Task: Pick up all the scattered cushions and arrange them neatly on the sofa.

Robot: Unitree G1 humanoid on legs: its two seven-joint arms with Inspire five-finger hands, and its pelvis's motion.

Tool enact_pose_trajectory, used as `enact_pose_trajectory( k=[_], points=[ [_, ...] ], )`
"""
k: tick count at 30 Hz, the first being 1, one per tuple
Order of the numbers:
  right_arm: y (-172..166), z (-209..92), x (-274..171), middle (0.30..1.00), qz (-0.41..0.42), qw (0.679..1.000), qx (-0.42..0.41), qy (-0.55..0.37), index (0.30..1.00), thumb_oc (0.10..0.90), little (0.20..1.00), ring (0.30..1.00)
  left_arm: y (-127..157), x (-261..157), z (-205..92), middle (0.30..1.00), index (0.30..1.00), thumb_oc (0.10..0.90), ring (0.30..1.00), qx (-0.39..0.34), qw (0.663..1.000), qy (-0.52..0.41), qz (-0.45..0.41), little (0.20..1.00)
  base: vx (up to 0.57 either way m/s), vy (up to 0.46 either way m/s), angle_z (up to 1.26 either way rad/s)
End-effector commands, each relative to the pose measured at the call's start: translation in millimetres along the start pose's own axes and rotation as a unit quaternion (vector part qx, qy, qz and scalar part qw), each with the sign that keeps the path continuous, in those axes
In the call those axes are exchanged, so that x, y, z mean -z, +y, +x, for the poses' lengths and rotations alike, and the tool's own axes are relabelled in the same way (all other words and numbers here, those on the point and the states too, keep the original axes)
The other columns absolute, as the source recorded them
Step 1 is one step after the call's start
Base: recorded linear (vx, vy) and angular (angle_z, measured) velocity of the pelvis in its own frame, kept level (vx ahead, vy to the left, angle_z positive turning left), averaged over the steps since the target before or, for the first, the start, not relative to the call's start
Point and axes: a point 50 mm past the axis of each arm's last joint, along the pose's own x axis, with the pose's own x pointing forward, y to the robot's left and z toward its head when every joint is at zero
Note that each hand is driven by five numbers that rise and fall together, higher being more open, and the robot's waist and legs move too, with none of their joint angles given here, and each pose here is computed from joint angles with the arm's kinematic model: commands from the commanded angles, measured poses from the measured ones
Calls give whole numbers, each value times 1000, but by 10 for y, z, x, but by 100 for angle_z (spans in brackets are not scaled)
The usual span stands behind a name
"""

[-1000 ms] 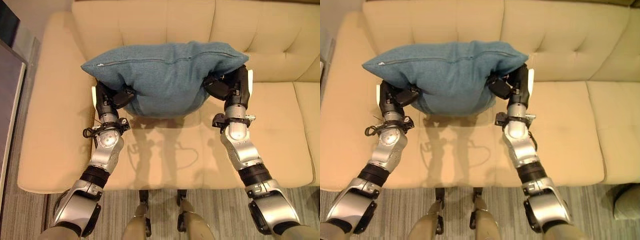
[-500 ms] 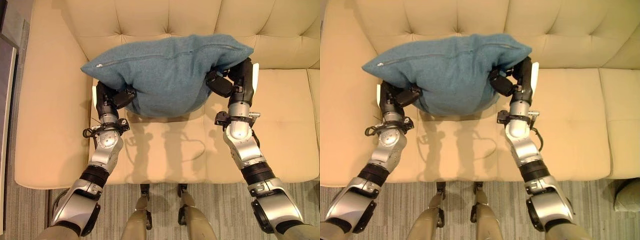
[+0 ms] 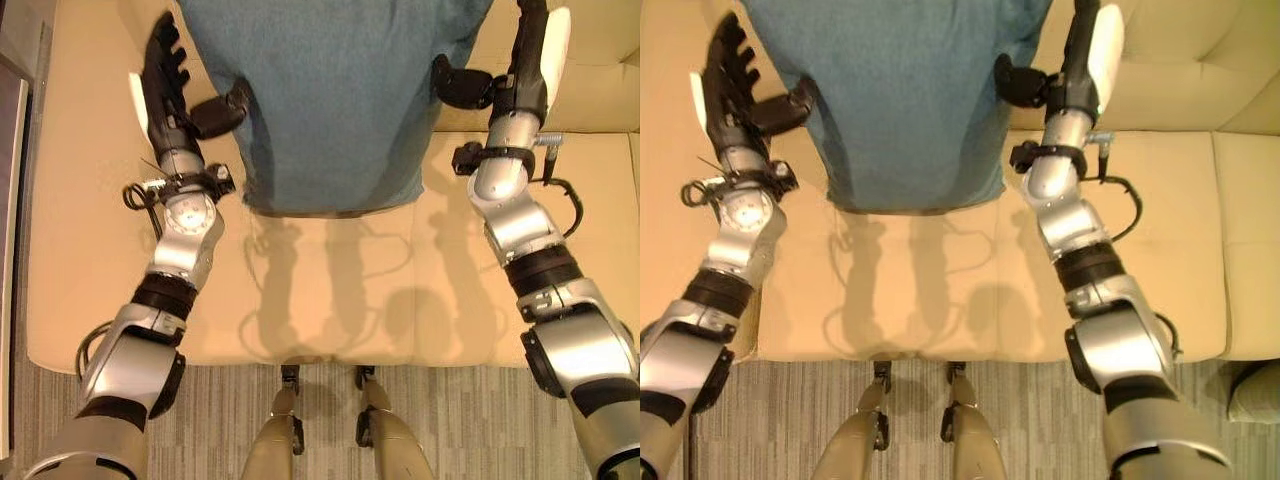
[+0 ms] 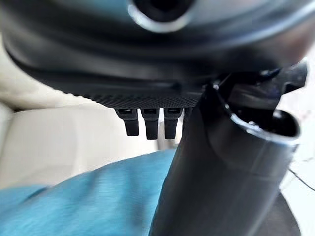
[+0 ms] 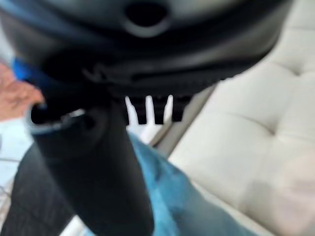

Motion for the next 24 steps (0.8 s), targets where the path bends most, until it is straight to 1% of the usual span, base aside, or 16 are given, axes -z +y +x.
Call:
enact_pose_trajectory(
  k=[1,5,8,10,12,13,15,16,17,18,19,20,21,22,23,24],
  points=[
    [-247,160,-175,900,13,998,49,-39,900,800,900,900,120,-296,146,900,900,800,900,-14,997,-72,11,900,22,-13,4],
    [-365,141,-37,900,1,998,60,-21,900,800,900,900,273,-213,108,900,900,800,900,-30,998,-59,20,900,21,-9,4],
    [-494,54,131,900,7,997,76,-3,900,800,900,900,438,-50,-23,900,900,800,900,-42,998,-37,19,900,34,-3,2],
    [-587,-171,354,900,18,997,74,12,900,800,900,900,567,108,-253,900,900,800,900,-39,999,-21,14,900,73,-15,4],
    [-670,-548,613,900,25,998,57,33,900,800,900,900,690,322,-639,900,900,800,900,-31,999,9,5,900,72,-19,7],
    [-672,-563,622,900,24,998,56,35,900,800,900,900,691,328,-652,900,900,800,900,-30,999,10,6,900,52,-11,4],
    [-685,-858,767,900,34,997,39,53,900,800,900,900,754,454,-932,900,900,800,900,-27,999,36,-3,900,73,-15,3],
    [-693,-1154,907,900,48,995,20,79,900,800,900,900,852,538,-1166,900,900,800,900,-5,998,55,29,900,75,-19,0],
    [-695,-1179,915,900,48,995,18,82,900,800,900,900,856,544,-1186,900,900,800,900,-4,998,57,31,900,102,-22,2],
    [-692,-1469,1046,900,58,992,-6,115,900,800,900,900,967,665,-1463,900,900,800,900,2,994,92,53,900,77,-19,-1],
    [-712,-1642,1128,900,42,990,-24,135,900,800,900,900,1031,738,-1630,900,900,800,900,3,991,119,59,900,77,-18,-6],
    [-714,-1669,1132,900,41,989,-26,137,900,800,900,900,1038,741,-1656,900,900,800,900,4,991,123,60,900,91,-38,-9],
    [-746,-2225,1371,900,6,974,-78,213,900,800,900,900,1207,972,-2168,900,900,800,900,9,973,219,78,900,88,-40,-3],
    [-735,-2575,1486,900,-4,958,-103,267,900,800,900,900,1261,1134,-2528,900,900,800,900,-1,953,295,63,900,106,-46,4],
    [-692,-2908,1553,900,-6,940,-132,315,900,800,900,900,1318,1285,-2896,900,900,800,900,17,925,370,88,900,50,-24,3],
    [-695,-3047,1591,900,-19,930,-151,334,900,800,900,900,1321,1332,-3071,900,900,800,900,24,911,402,91,900,33,-12,-3]
  ],
)
